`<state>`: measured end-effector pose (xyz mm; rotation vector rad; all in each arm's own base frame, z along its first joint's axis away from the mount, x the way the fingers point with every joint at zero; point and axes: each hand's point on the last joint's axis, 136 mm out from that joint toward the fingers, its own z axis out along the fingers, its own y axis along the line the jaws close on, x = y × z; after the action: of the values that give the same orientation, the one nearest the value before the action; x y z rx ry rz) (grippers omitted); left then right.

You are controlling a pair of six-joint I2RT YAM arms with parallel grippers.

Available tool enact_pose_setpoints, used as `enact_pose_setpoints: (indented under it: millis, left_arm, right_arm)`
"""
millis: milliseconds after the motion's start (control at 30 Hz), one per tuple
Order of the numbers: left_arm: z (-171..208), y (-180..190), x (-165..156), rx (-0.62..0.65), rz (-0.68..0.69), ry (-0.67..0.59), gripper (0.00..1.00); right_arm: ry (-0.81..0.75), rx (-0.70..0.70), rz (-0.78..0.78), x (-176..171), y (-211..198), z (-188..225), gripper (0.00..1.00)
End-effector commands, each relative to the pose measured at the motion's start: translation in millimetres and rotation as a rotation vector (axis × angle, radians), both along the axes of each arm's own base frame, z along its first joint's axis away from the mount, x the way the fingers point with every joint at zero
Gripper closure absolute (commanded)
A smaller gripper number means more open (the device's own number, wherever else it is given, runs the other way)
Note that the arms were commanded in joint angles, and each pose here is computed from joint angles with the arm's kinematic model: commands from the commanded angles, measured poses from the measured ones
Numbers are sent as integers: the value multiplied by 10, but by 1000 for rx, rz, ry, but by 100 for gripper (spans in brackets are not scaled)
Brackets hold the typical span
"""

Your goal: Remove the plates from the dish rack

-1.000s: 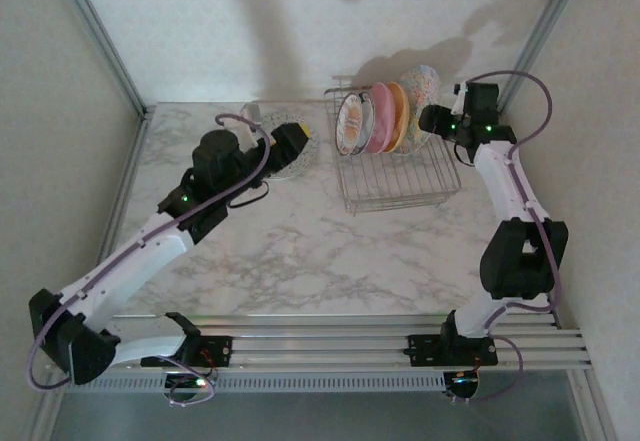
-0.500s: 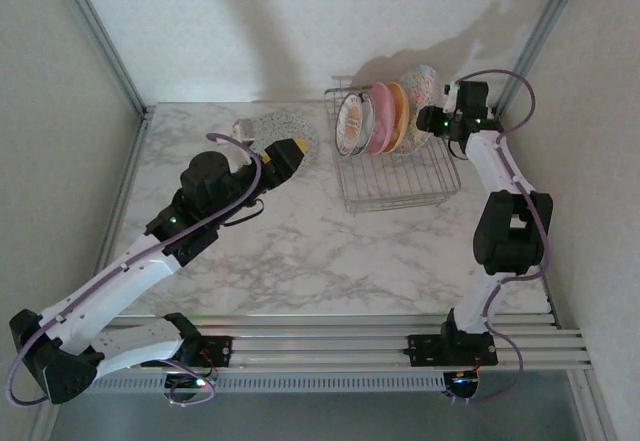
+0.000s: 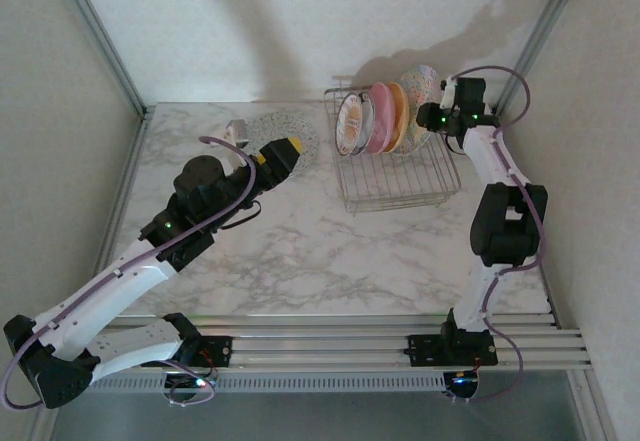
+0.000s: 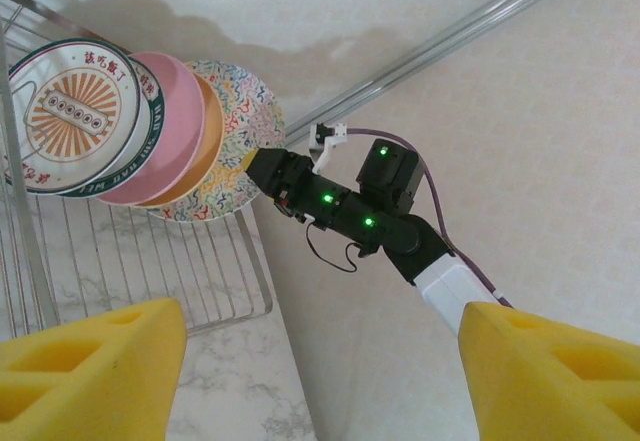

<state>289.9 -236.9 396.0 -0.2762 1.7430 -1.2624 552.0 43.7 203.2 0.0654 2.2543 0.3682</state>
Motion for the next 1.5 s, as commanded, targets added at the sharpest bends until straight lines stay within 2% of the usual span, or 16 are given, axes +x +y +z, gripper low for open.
enact_pose_setpoints:
  millis: [0, 67, 500, 767, 1167, 1467]
  left_arm:
    - [59, 2, -15, -3, 6, -29, 28]
    - [56, -7, -12, -3, 4, -27, 28]
    - [11, -46, -1, 11, -9, -17, 27]
    - [22, -64, 12, 7, -12, -22, 27]
    - [24, -70, 23, 1, -11, -19, 27]
    - [51, -103, 39, 1, -20, -28, 27]
  right_arm:
    - [-23, 13, 13, 92, 8, 59, 60]
    - [-21, 15, 9, 107, 0, 45, 61]
    - [-37, 27, 23, 131, 36, 121, 85]
    - [-56, -15, 20, 107, 59, 254, 99]
    - [-169, -223, -119, 0, -133, 874, 100]
    - [-219, -321, -180, -202, -303, 1269, 100]
